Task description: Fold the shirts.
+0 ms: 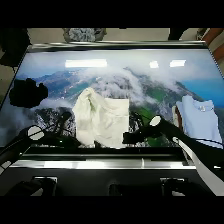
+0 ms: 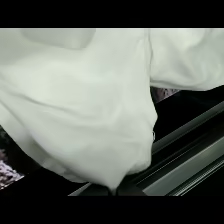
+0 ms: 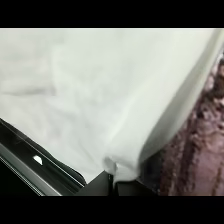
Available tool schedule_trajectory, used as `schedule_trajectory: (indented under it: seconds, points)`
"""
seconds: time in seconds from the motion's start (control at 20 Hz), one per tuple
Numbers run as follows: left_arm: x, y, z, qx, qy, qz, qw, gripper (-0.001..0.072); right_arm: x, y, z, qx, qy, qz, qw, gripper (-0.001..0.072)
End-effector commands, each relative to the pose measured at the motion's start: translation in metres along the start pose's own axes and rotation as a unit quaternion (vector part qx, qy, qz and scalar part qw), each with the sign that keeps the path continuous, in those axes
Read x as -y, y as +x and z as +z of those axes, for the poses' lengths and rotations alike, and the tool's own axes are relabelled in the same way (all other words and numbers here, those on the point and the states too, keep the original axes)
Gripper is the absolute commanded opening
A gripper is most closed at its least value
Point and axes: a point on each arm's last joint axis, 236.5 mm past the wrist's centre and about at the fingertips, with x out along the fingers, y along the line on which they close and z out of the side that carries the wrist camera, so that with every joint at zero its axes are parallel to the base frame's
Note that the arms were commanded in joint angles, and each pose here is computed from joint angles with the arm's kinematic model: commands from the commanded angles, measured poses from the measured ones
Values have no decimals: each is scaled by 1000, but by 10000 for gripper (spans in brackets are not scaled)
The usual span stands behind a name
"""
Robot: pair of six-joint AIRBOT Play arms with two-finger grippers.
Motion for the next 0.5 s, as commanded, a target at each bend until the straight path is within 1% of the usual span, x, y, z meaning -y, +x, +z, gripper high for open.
schedule_trajectory:
  seconds: [0.0,0.1,0.15,0.2,0.25,0.3,0.35,0.4,0.45]
  points:
    - [4,-10,16,19,14,2,1000,29,-8,1,-1,-2,-25,6,1000,44]
    - [6,-32,36,37,40,16,998,27,-21,-21,13,17,-120,7,993,41]
    - [9,-57,59,73,56,28,995,27,-28,-48,30,46,-160,-5,986,41]
    - [13,-100,92,135,74,50,987,27,-34,-85,53,90,-193,-28,977,41]
    - [17,-152,125,206,86,74,972,27,-44,-136,79,152,-228,-61,960,41]
    - [20,-215,153,282,84,103,950,27,-58,-207,105,234,-264,-108,929,41]
    - [24,-292,174,364,77,137,918,27,-75,-285,120,319,-292,-161,887,42]
    - [30,-365,182,436,68,170,881,28,-99,-375,121,411,-316,-225,825,42]
    - [38,-440,179,508,52,203,836,27,-126,-463,103,493,-330,-292,750,42]
